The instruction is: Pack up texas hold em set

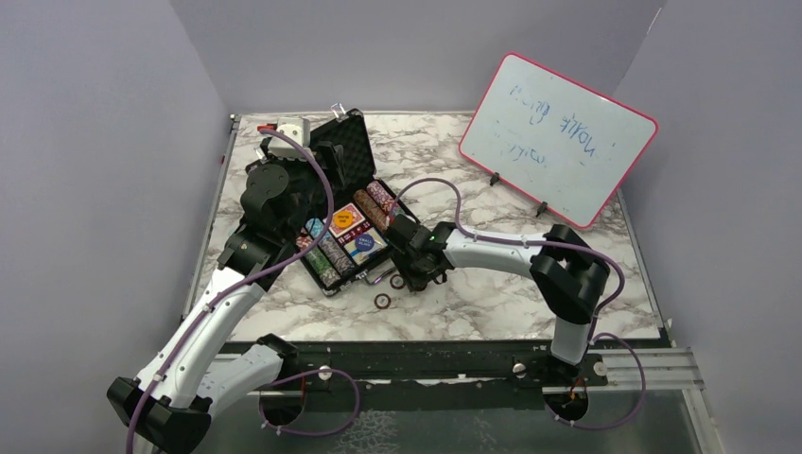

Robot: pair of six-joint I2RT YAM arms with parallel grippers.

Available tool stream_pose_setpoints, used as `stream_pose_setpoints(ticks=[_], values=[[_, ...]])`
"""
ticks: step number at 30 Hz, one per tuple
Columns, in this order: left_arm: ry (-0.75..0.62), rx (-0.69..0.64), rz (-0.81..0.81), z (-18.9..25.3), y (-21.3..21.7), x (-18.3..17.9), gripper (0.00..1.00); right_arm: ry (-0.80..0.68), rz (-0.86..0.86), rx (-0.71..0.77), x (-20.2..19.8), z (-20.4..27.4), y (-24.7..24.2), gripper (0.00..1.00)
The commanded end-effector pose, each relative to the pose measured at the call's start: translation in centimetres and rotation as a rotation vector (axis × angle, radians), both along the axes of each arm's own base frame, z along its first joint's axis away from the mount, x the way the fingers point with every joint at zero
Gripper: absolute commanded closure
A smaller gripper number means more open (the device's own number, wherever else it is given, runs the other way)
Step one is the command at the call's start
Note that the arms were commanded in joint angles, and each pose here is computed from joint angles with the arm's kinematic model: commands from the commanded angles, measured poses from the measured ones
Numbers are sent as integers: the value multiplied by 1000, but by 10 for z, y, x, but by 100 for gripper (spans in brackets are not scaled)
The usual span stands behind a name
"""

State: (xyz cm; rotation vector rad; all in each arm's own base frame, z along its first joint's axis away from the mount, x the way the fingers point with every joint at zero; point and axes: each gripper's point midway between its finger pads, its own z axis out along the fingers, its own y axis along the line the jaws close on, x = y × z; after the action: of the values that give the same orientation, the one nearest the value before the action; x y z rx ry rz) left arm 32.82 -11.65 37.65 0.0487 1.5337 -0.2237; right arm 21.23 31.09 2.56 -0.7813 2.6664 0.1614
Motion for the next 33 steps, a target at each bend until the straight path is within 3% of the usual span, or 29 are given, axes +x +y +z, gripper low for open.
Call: stream_pose_setpoints(ticks=[1,7,14,24,33], values=[[6,14,28,-5,6,0,28,-17,-11,-34,3,-4,-1,47],[4,18,31,-3,6,0,28,-28,-6,-23,5,6,1,38],[-33,-1,80,18,17,-2,28,-70,122,41,2,28,23,38],[-105,-57,145,58,35,-14,27,-89,404,46,-35,18,77,37],[-140,-79,169,75,44,-23,26,-44,467,20,-40,2,92,37]])
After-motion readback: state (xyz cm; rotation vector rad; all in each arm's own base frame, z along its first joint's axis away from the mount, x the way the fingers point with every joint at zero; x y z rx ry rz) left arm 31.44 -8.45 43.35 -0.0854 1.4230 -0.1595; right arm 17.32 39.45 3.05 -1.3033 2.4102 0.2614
